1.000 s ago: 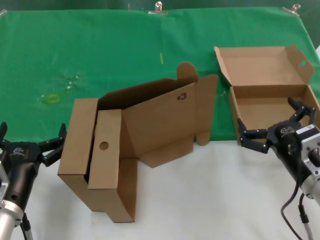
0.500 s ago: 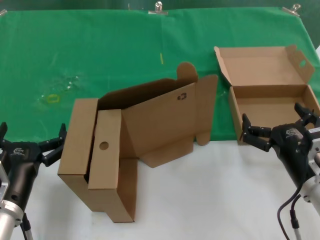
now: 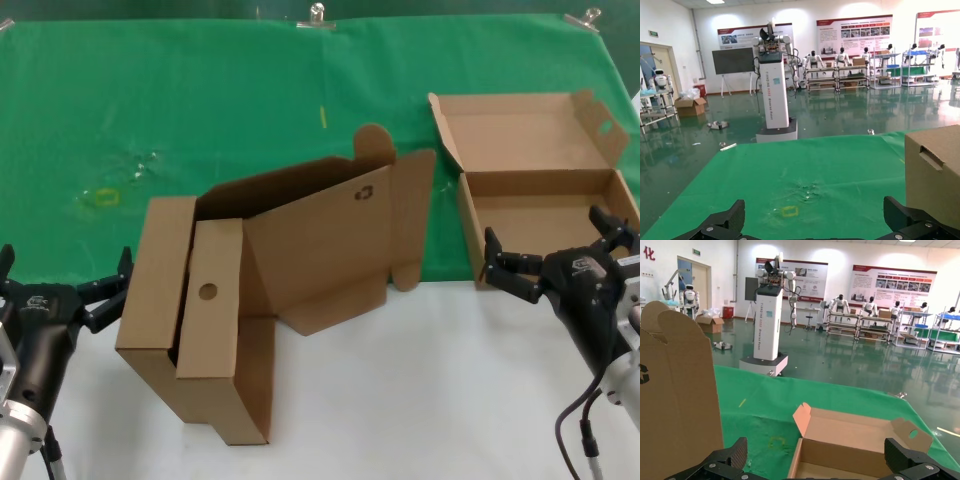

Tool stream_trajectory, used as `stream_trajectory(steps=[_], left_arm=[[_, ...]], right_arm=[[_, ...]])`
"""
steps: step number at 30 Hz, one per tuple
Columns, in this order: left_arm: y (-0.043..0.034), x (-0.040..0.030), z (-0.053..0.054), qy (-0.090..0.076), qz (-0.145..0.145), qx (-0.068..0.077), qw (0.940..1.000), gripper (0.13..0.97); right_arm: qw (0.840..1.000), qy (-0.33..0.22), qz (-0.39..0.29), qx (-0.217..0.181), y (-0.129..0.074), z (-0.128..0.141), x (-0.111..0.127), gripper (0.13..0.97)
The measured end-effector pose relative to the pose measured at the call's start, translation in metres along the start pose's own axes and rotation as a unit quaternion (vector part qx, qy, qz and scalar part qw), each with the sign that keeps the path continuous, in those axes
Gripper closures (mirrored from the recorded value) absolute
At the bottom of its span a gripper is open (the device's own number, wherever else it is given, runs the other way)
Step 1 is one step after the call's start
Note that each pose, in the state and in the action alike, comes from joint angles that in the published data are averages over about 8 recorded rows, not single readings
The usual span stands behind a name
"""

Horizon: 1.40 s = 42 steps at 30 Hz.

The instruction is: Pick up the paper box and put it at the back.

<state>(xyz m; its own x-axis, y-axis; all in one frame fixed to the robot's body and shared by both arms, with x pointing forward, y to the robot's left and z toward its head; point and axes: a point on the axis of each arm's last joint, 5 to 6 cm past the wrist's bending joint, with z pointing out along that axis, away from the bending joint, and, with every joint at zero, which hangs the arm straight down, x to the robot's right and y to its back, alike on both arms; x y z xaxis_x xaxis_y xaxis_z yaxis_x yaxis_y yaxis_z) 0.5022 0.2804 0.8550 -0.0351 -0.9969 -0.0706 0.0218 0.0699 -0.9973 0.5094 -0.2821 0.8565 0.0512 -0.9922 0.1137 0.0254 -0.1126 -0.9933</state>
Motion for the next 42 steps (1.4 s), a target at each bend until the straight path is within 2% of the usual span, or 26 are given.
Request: stream_trajectory(steps=[42], left_arm=[[0.0000, 0.0000, 0.0000, 0.000, 0.000, 0.000, 1.0000, 0.132]], right_arm=[[1.000, 0.000, 0.000, 0.000, 0.0000, 0.0000, 0.0000, 0.130]])
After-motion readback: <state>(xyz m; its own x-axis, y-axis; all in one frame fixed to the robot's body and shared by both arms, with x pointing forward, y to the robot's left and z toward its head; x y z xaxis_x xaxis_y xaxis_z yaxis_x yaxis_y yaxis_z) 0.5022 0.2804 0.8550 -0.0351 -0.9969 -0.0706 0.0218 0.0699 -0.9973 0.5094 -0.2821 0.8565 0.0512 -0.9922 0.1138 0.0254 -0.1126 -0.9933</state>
